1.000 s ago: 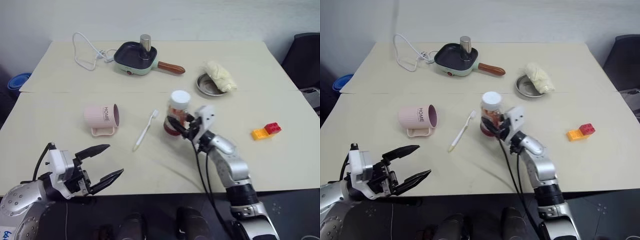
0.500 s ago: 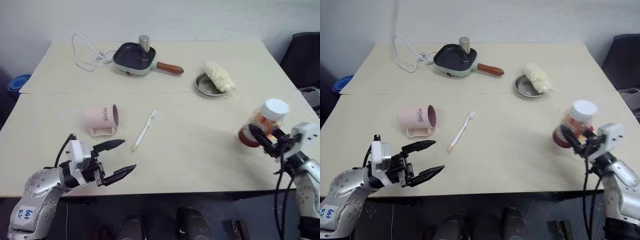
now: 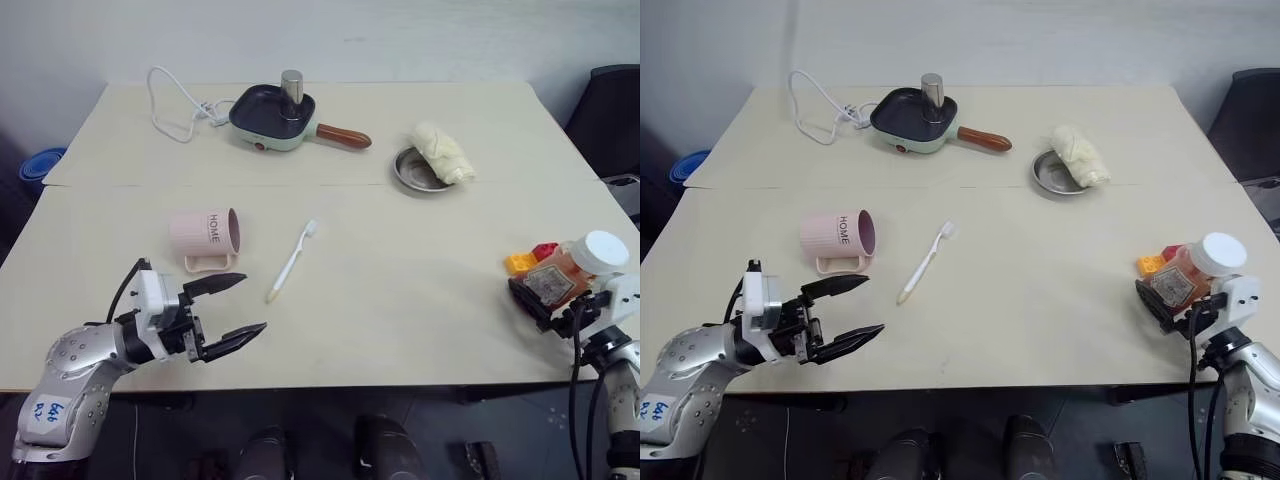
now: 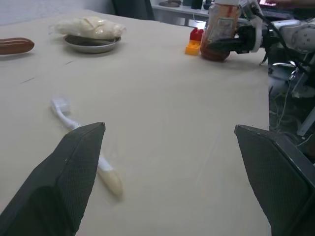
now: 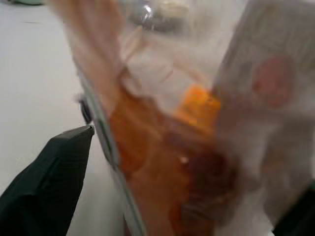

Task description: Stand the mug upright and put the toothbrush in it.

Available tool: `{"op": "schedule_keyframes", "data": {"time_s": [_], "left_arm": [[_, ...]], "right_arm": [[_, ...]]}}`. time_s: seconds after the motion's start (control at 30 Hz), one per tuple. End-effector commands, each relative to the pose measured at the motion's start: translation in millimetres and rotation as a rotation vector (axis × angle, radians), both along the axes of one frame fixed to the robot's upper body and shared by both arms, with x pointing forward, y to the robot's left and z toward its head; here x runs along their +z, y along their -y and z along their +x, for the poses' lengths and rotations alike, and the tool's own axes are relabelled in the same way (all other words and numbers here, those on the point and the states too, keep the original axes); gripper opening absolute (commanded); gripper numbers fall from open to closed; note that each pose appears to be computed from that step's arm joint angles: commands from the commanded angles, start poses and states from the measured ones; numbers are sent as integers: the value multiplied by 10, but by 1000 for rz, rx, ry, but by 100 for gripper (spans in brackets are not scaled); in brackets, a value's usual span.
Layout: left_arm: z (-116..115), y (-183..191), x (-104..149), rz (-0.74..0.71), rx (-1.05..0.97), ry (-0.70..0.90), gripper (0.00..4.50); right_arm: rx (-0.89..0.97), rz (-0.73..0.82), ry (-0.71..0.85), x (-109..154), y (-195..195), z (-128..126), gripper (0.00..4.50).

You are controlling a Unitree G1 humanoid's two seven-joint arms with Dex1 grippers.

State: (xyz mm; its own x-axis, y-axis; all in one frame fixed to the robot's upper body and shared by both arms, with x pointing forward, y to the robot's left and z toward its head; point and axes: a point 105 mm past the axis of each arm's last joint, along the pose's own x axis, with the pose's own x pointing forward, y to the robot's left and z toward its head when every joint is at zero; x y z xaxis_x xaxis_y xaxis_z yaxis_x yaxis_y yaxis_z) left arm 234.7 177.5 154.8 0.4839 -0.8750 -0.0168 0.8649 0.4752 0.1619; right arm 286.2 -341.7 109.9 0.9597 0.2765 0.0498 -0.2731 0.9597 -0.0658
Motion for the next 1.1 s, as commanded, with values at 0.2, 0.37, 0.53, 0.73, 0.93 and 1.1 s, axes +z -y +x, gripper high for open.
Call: {"op": "schedule_keyframes", "data": {"time_s": [0.2,0.37,0.53,0.73,0.93,1.1], "left_arm": [[-44,-489,-111,28,220,-17,450],[-110,-980,-283,84,432,-14,450],[-304,-1458,-328,134,659,-9,450],[-532,-1526,-247,276,669,-55,450],[2,-970,18,443,494,-14,450],[419,-816,-51,599,437,-98,450]], "right_arm": [[139,-207,62,250,76,-562,446],[334,-253,-36,43,-53,-800,446],[618,-187,90,92,-760,-681,446],[883,-105,311,327,-1578,-431,446],[921,-91,328,369,-1691,-342,446],[915,-86,326,367,-1704,-340,446]]}}
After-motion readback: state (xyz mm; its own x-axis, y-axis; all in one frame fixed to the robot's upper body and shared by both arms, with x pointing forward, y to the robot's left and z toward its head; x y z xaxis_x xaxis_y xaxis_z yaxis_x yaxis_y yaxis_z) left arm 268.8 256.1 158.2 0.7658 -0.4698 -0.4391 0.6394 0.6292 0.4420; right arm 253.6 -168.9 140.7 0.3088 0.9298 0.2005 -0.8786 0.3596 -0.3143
